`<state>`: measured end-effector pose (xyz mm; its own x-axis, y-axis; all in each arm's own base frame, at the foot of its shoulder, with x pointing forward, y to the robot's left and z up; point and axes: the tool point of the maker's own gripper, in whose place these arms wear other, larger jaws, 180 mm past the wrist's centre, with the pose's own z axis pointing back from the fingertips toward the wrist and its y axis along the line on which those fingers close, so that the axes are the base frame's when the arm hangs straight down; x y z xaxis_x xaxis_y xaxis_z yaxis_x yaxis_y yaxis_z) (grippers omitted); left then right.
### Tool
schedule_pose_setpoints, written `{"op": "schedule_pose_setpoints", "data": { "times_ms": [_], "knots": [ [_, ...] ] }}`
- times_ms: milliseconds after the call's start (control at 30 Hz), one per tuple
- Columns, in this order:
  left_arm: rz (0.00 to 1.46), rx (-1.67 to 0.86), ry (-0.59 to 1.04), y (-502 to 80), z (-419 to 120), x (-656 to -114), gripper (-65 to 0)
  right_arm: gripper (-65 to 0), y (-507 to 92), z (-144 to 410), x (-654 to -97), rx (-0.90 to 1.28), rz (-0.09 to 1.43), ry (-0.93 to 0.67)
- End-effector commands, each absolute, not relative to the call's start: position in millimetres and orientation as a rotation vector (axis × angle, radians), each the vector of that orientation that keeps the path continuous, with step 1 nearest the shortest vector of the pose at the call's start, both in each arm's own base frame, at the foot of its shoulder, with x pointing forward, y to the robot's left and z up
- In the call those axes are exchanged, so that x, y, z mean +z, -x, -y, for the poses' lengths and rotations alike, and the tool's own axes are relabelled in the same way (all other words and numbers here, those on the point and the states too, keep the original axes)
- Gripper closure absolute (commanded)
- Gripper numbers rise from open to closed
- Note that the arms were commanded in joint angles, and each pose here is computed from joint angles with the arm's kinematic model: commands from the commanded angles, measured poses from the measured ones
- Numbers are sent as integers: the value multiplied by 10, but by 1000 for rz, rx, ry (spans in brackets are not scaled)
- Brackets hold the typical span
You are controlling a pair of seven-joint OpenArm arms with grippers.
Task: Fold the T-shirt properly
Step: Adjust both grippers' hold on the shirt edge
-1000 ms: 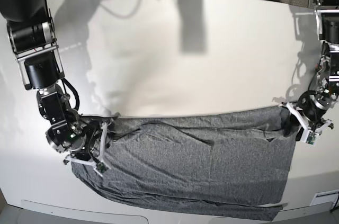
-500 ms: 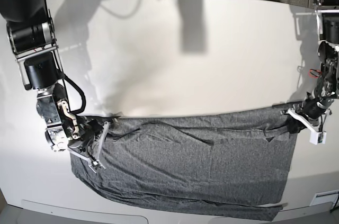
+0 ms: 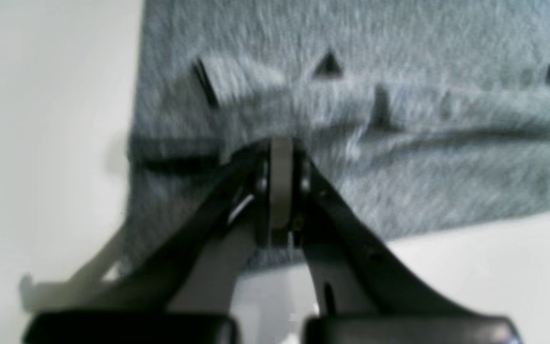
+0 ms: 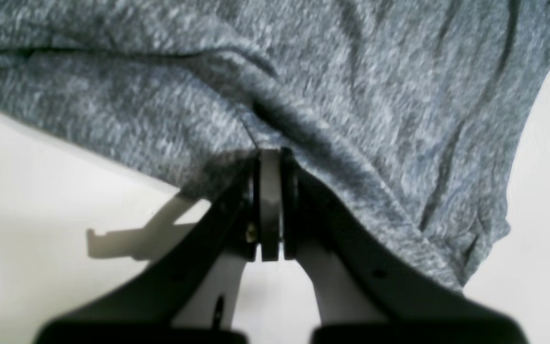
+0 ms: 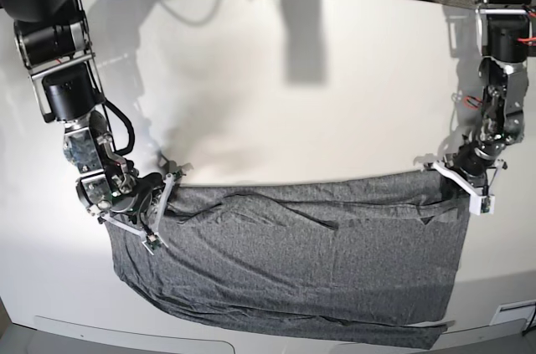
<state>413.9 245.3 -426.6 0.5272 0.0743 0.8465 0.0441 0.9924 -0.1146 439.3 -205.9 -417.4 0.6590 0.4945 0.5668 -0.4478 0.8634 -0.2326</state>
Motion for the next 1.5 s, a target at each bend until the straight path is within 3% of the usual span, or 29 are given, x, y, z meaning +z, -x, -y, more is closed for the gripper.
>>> {"op": "schedule_pose_setpoints", "data": {
  "times_ms": [0,233,467,933,1200,1467],
  "knots": [
    [1062,27,118,-4244,-2514,-4155,0,0,-4540,2098,-3991,524,715,91],
    [957,49,112,-3985,-2488,-4607,0,0,-4383,2132,-4159,532,674,94],
    [815,-66,243,-3622,-2281,-4794,0,0,-3955,2467,-4438,530,575,117],
    [884,-151,303,-2812,-2091,-4451,0,0,-2782,2403,-4632,614,493,13],
    [1160,-139,206,-3398,-2058,-3575,0,0,-2822,2431,-4563,582,536,20],
    [1104,-114,144,-3856,-2177,-3690,0,0,-2826,2447,-4558,579,535,23]
  ]
}}
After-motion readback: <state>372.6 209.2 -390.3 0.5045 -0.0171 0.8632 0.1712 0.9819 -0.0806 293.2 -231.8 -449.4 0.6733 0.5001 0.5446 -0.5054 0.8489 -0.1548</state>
